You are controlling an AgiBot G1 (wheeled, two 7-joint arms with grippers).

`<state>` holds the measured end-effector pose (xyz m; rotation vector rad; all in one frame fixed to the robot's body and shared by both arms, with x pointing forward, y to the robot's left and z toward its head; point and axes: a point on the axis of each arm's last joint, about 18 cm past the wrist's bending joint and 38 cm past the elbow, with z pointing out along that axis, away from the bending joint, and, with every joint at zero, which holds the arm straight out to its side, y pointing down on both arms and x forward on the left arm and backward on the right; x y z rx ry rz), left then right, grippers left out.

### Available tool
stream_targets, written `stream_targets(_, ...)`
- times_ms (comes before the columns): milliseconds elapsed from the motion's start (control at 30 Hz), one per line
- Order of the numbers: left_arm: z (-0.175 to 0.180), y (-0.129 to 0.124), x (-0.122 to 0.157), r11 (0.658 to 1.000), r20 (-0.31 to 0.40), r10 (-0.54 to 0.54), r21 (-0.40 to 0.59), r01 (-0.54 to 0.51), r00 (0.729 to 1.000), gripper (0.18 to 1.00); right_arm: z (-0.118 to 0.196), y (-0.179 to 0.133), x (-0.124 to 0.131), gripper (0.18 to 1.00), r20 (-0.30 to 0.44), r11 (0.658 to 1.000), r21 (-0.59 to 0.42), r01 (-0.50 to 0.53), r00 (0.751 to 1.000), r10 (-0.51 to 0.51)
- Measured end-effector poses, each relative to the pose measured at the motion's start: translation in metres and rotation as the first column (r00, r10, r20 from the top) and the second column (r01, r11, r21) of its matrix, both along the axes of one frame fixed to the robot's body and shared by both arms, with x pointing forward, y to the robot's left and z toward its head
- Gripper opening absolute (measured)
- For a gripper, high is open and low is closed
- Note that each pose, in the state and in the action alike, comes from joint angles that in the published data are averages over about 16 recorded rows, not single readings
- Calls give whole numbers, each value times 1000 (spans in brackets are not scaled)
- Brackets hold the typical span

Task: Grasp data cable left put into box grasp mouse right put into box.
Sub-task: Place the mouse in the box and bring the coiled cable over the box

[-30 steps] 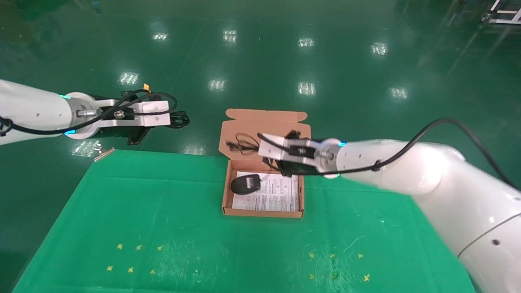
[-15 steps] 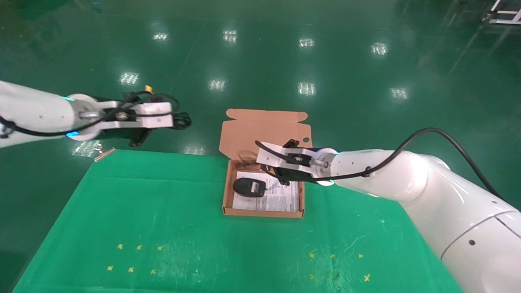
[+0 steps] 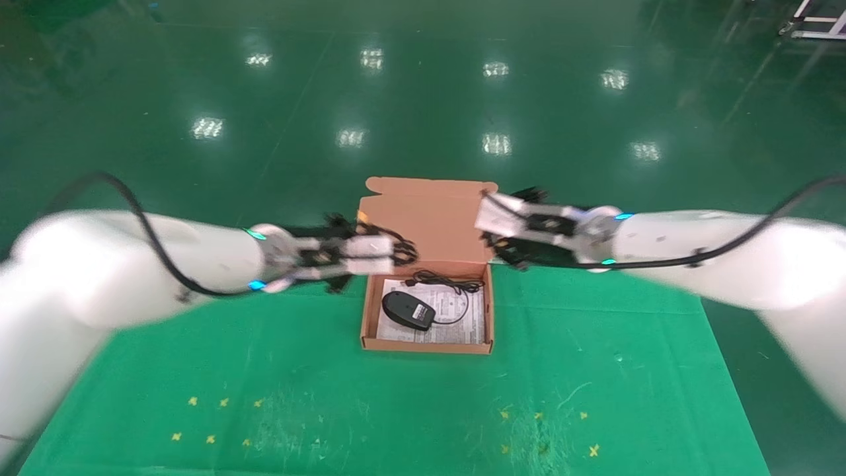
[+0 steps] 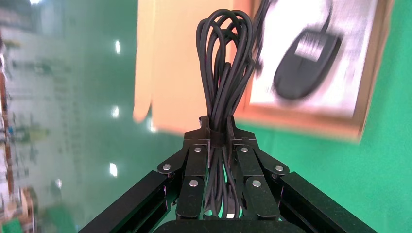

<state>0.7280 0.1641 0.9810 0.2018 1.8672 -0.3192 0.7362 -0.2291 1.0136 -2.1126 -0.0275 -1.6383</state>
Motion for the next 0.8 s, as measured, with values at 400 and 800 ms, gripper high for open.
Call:
stream_targets(400,-50,-63,15,993,11,-117,31,117,993,236,25,-49,-46,688,50,997,-15,72,996,-71)
stream_targets(800,-57,-63,20,993,9,-116,39,116,993,251,28,-56,-63,909,68,995,-28,95,993,-93)
